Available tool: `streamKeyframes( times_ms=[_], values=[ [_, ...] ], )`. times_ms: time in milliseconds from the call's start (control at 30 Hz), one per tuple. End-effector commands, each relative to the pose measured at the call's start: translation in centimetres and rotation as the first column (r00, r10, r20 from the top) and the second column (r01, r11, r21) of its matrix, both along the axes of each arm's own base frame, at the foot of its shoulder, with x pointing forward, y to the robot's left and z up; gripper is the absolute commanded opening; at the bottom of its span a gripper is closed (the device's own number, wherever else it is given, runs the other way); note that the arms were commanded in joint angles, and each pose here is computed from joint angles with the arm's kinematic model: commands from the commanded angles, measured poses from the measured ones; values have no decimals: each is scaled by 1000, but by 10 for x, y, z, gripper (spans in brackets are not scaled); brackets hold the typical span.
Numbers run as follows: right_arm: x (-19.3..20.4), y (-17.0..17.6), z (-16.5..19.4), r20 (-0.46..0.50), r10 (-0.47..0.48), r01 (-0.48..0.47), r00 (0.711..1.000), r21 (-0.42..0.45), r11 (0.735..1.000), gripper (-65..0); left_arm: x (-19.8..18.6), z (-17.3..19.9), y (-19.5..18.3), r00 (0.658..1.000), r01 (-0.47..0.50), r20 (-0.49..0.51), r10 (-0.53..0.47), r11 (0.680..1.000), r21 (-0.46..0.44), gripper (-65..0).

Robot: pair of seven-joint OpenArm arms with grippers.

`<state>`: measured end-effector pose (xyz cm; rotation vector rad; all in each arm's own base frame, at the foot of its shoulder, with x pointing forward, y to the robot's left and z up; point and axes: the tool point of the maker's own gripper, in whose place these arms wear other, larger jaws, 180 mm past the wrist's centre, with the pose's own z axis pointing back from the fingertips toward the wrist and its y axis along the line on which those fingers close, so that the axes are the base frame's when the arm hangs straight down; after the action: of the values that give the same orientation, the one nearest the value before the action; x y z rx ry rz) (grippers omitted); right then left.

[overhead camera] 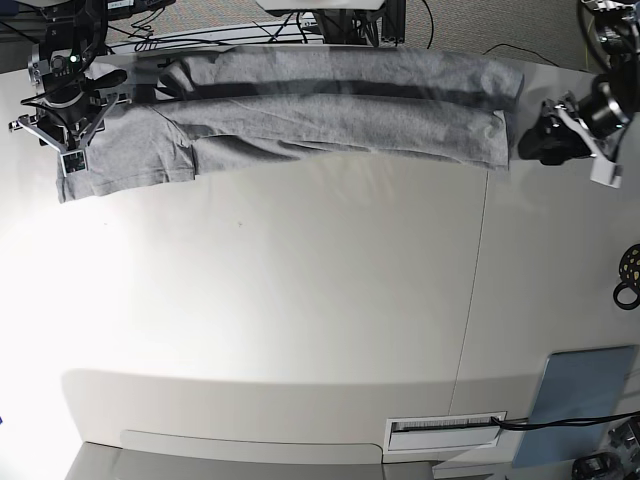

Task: Fold the T-shirt properly
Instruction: 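Lower the folded edge and open the left gripper, then regrasp the folded hem end with the left gripper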

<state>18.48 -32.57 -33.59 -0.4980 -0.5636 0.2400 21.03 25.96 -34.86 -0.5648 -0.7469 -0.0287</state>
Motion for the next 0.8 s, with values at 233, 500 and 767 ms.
streamKeyframes(
  times_ms=[233, 500, 767],
  values=[
    [5, -4, 9, 27, 5, -5, 1000, -23, 1000, -464, -16, -19, -40, 998, 47, -27, -48, 999, -27, -300],
    [-1, -7, 6, -5, -15, 15, 1000, -26, 1000, -464, -11, -47, 15, 983, -164, -42, 180, 953, 254, -300],
    [-1, -7, 6, -4, -14, 14, 1000, -26, 1000, -464, -19, -47, 13, 987, -139, -41, 154, 961, 240, -300]
  ],
)
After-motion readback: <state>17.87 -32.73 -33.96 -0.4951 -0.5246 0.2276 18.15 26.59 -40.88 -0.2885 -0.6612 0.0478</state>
